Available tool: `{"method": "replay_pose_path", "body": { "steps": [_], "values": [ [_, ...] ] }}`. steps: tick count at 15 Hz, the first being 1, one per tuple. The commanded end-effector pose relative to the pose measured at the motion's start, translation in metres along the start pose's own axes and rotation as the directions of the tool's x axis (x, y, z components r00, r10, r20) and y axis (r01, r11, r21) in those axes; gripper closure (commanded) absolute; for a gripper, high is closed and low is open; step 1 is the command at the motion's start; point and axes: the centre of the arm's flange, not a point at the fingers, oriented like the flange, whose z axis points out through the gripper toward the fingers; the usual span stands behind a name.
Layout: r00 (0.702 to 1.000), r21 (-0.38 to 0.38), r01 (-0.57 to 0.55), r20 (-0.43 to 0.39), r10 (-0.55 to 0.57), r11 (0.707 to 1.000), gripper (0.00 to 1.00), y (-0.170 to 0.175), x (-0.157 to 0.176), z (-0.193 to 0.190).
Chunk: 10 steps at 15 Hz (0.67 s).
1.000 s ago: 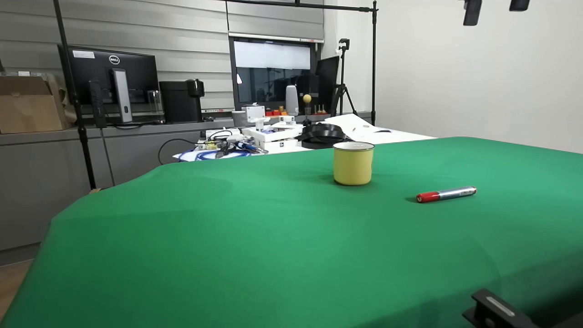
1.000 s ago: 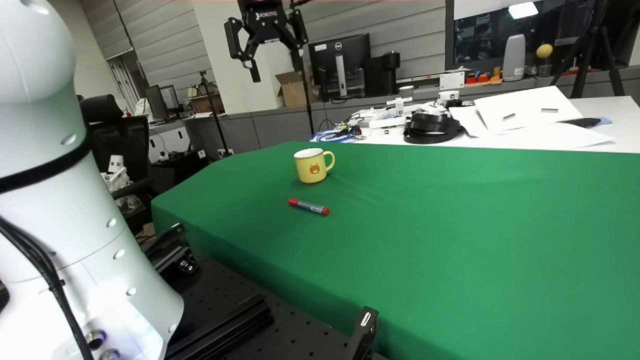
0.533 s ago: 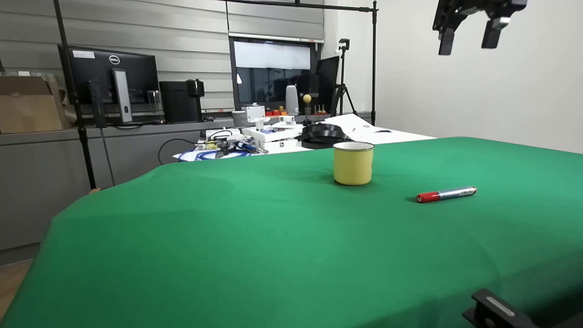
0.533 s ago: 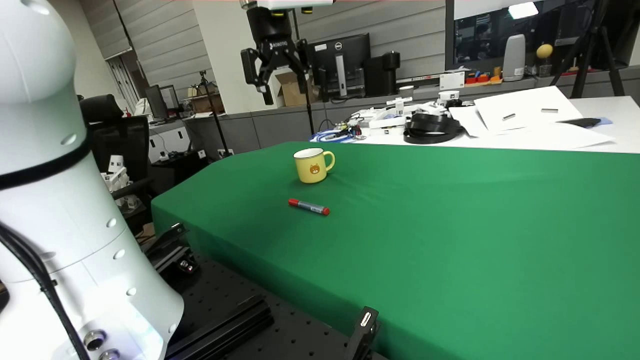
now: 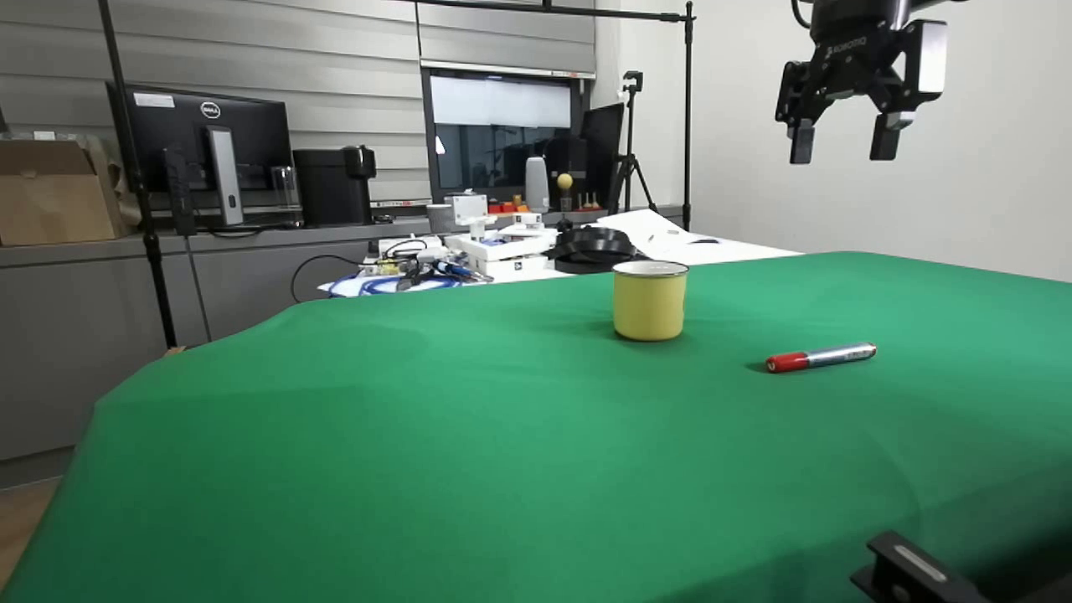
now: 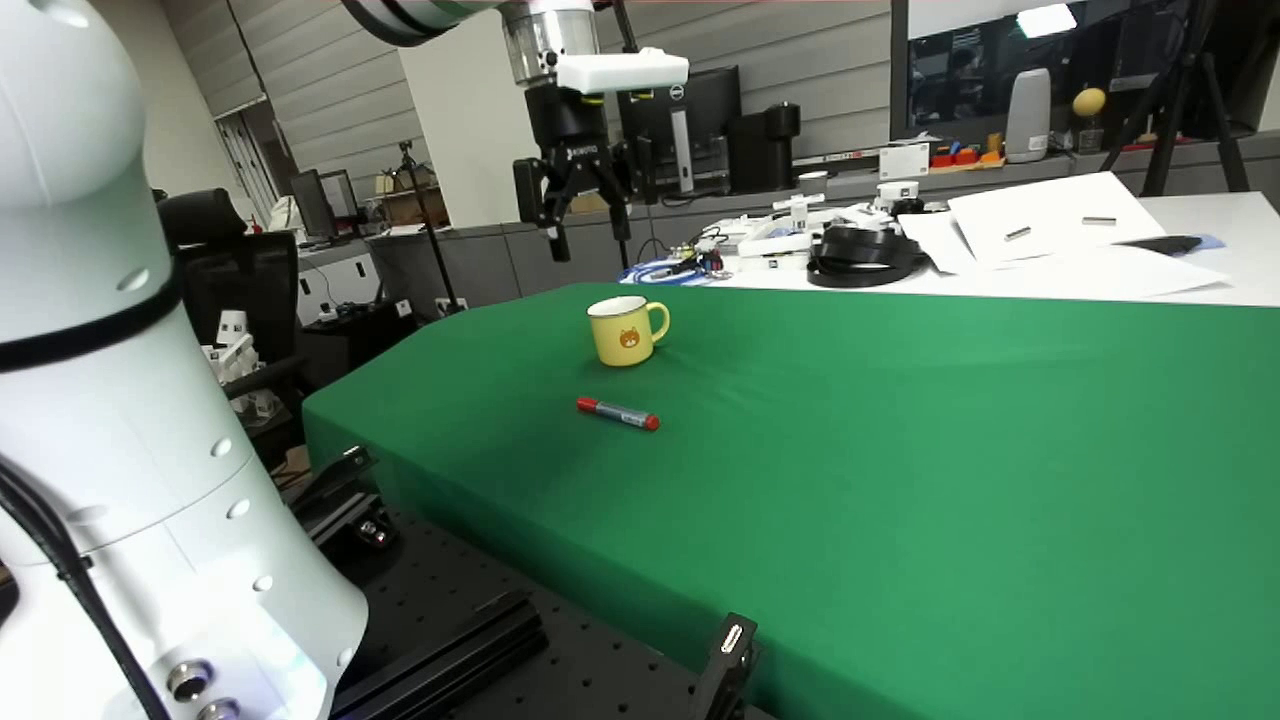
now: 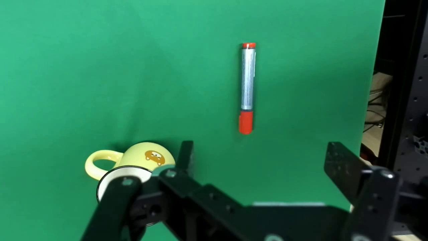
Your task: Place the red marker in the yellow mug
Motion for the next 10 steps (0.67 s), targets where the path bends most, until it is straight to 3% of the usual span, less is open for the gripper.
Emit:
{"method": "replay_pose_path", "body": {
  "steps": [1, 7, 10],
  "values": [
    [1.0, -0.004, 0.001, 0.0, -0.001, 1.0, 0.0, 0.0, 0.001, -0.002],
    [1.0, -0.035, -0.006, 0.026, 0.007, 0.999, 0.0, -0.004, 0.0, -0.004],
    [0.999, -0.074, -0.039, 0.031, 0.041, 0.997, 0.0, -0.011, -0.008, 0.019]
  ]
}}
